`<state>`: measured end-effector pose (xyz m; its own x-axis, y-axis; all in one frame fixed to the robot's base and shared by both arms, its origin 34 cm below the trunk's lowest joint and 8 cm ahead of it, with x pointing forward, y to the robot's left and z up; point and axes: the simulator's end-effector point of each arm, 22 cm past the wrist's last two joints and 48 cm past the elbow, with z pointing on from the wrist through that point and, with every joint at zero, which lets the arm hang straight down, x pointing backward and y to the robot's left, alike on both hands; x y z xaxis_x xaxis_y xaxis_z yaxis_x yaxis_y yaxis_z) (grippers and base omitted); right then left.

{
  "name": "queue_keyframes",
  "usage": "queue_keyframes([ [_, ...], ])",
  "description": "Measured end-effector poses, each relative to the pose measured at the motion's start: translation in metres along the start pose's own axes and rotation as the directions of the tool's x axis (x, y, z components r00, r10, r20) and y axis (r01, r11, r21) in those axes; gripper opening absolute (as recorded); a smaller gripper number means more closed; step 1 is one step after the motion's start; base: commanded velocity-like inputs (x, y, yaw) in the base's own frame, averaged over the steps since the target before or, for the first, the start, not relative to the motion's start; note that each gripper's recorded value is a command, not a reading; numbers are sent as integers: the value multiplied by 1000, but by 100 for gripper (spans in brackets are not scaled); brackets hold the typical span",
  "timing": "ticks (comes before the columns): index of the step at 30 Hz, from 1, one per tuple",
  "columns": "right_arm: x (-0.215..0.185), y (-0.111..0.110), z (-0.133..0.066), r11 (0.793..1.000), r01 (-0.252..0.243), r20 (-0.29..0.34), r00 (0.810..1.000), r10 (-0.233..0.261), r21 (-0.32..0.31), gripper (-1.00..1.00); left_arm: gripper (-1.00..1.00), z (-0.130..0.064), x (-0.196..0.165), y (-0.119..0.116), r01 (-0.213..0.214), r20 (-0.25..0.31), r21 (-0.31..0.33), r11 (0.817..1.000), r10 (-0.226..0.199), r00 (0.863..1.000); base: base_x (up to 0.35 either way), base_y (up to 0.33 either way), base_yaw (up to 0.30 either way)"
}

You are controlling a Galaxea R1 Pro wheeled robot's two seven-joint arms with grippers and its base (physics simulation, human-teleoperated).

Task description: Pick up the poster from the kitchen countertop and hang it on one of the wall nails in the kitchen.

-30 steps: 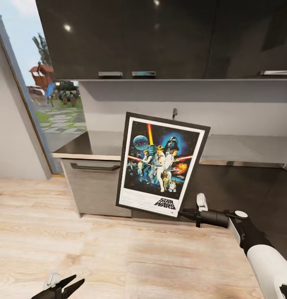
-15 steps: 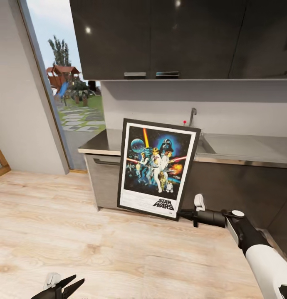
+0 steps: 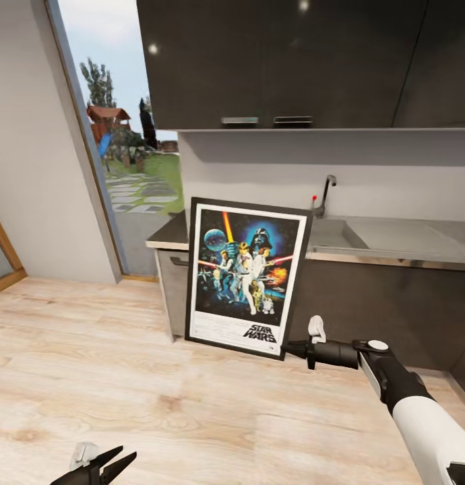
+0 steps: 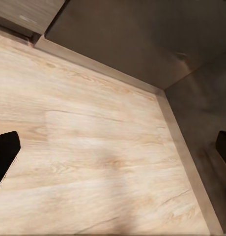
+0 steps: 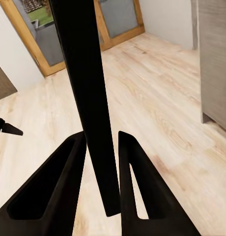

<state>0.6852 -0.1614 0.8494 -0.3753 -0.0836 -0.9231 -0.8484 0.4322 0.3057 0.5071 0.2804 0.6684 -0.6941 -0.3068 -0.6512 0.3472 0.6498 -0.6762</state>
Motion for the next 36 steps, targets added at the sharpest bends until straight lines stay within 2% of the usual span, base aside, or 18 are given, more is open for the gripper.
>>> queue_keyframes([
  [26,0,2,2,1000,1,2,1000,-1,-4,-100,100,0,0,0,1,1,1,1000,-1,1000,27,284,1],
  [36,0,2,3,1000,1,1,1000,-1,-5,-100,100,0,0,0,2,1,1,1000,-2,1000,48,118,219],
])
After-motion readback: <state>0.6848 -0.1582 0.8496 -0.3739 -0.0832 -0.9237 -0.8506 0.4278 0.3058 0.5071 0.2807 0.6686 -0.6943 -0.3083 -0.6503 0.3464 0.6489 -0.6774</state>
